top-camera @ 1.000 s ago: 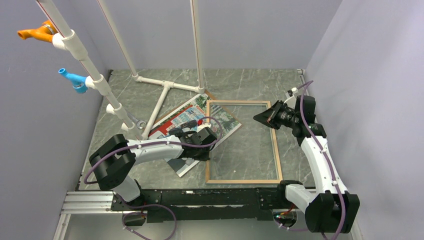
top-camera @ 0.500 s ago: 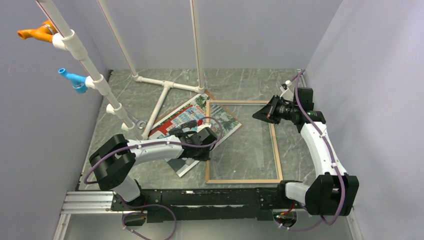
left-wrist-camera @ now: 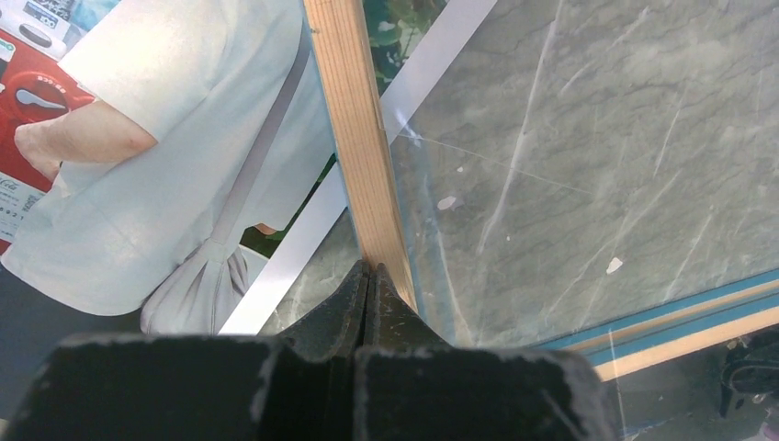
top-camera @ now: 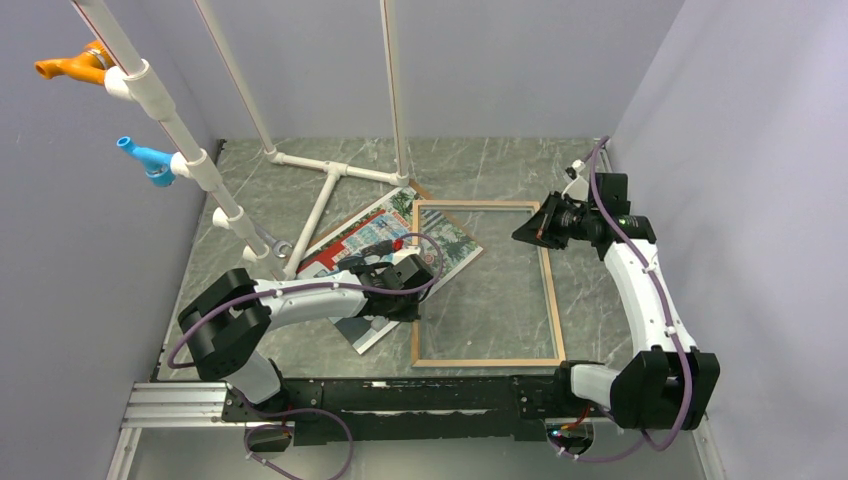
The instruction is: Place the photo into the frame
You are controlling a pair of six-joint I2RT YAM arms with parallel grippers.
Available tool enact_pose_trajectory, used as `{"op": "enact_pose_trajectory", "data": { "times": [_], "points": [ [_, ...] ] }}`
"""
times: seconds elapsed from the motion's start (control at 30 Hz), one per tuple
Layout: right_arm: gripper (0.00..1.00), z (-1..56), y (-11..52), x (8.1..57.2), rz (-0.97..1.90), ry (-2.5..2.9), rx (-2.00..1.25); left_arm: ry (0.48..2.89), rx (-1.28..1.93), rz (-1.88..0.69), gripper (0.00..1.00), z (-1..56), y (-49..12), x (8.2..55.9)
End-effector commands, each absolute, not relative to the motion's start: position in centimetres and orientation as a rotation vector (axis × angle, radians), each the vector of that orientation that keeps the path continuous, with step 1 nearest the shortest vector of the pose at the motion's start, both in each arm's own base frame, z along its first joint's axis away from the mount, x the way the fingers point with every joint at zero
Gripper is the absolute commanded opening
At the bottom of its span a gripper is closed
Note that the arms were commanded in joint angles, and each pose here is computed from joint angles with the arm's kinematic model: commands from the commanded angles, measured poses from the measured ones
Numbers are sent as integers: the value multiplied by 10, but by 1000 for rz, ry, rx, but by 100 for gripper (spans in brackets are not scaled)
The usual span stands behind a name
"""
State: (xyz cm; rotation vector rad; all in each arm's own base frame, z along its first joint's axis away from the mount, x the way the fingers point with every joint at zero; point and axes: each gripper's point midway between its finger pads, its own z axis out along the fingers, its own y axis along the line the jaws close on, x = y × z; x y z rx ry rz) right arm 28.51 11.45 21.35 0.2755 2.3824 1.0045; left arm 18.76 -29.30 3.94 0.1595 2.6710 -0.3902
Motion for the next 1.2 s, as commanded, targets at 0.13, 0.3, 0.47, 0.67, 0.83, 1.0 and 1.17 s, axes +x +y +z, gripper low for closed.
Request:
{"op": "enact_pose_trajectory", "data": {
  "times": [0.13,0.3,0.47,0.67,0.83,1.0,1.17],
  "points": [
    [0,193,111,283,950,2475,242,2729,117,-355,0,18,-277,180],
    [0,188,108,288,919,2488,250,2728,106,-360,0,18,-271,181],
    [0,193,99,294,835,2498,243,2720,122,-353,0,18,-268,182],
    [0,201,101,304,851,2475,202,2730,193,-313,0,13,-266,182],
    [0,191,110,308,941,2480,190,2715,239,-331,0,14,-266,182],
    [0,178,112,307,965,2505,215,2703,258,-350,0,15,-266,181],
    [0,184,114,305,981,2511,231,2698,285,-360,0,15,-268,181]
  ]
}}
